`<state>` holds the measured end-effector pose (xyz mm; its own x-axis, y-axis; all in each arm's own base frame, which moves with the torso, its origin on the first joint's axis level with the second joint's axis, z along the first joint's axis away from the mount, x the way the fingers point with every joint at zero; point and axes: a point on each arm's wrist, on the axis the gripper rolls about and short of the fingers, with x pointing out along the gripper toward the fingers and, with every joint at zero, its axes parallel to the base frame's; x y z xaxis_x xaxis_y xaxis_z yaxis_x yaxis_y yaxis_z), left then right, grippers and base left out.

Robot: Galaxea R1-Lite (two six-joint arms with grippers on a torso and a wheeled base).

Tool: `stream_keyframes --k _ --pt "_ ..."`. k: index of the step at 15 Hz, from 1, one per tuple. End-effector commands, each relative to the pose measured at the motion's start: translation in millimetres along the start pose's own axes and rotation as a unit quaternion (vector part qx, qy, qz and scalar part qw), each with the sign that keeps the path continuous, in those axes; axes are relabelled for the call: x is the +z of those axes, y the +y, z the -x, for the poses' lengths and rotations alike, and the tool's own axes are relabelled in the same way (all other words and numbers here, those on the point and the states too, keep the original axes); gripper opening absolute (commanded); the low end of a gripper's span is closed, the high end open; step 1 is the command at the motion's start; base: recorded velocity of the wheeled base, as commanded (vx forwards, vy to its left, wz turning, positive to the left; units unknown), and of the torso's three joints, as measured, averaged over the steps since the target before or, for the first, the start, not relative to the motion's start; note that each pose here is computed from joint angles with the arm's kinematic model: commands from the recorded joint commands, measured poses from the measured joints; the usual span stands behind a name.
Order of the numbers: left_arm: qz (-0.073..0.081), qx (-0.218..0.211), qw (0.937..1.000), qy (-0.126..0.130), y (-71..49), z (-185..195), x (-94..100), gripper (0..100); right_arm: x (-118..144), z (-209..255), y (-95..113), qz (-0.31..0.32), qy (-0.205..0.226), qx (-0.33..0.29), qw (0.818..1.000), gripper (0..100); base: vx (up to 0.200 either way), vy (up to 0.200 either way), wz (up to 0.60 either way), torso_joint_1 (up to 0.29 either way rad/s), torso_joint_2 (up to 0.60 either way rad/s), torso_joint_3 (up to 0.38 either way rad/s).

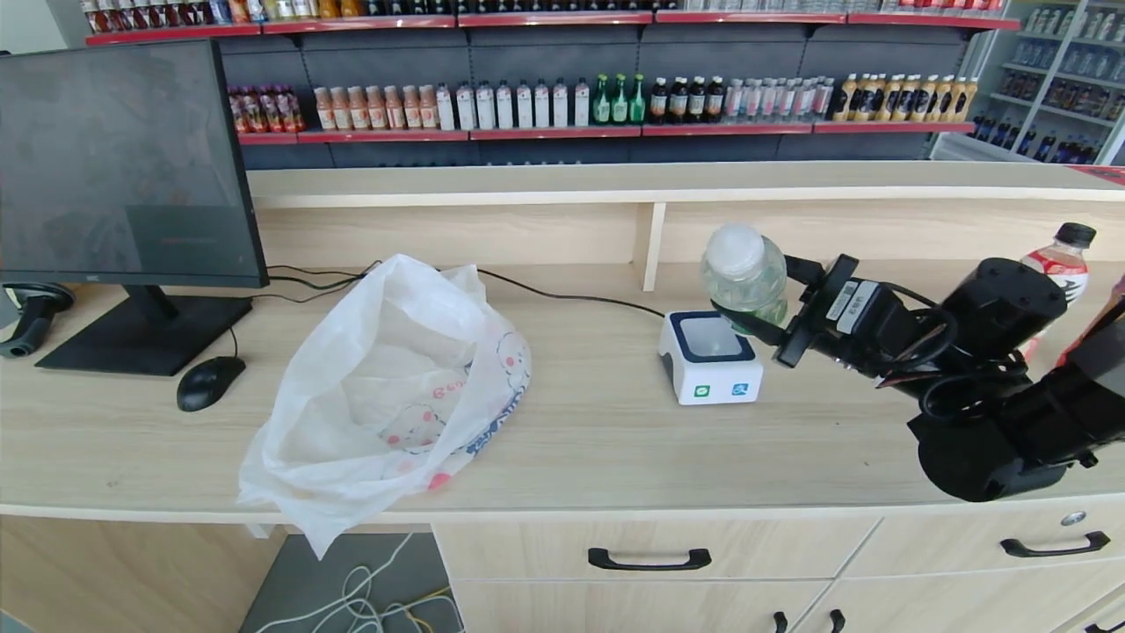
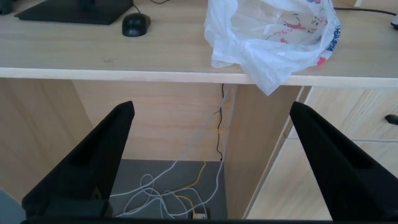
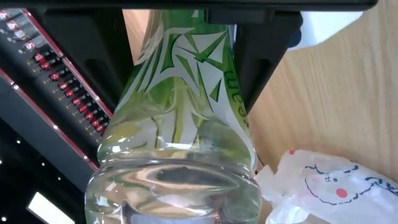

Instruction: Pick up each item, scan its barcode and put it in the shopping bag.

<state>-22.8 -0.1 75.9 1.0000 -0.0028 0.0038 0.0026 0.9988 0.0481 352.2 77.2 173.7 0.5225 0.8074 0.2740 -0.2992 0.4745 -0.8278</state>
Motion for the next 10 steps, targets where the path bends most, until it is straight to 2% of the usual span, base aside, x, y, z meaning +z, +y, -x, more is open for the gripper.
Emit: stream_keyframes --k 1,6,8,10 --pt "0.000 -0.001 1.0000 0.000 0.0 0 0.0 100 -1 -4 0 0.003 -0.009 0.004 1.000 0 0.000 0.000 0.00 0.000 0.00 0.000" --pt "-0.015 -0.002 0.9999 -0.001 0.0 0 0.0 100 1 -27 8 0.005 -0.042 0.011 0.999 0 0.000 0.000 0.00 0.000 0.00 0.000" --pt "-0.017 -0.002 0.9999 -0.001 0.0 0 0.0 100 3 -27 3 0.013 -0.054 0.015 0.998 0 0.000 0.000 0.00 0.000 0.00 0.000" --pt "-0.017 -0.002 0.9999 -0.001 0.0 0 0.0 100 -2 -27 9 0.014 -0.049 0.020 0.998 0 0.000 0.000 0.00 0.000 0.00 0.000"
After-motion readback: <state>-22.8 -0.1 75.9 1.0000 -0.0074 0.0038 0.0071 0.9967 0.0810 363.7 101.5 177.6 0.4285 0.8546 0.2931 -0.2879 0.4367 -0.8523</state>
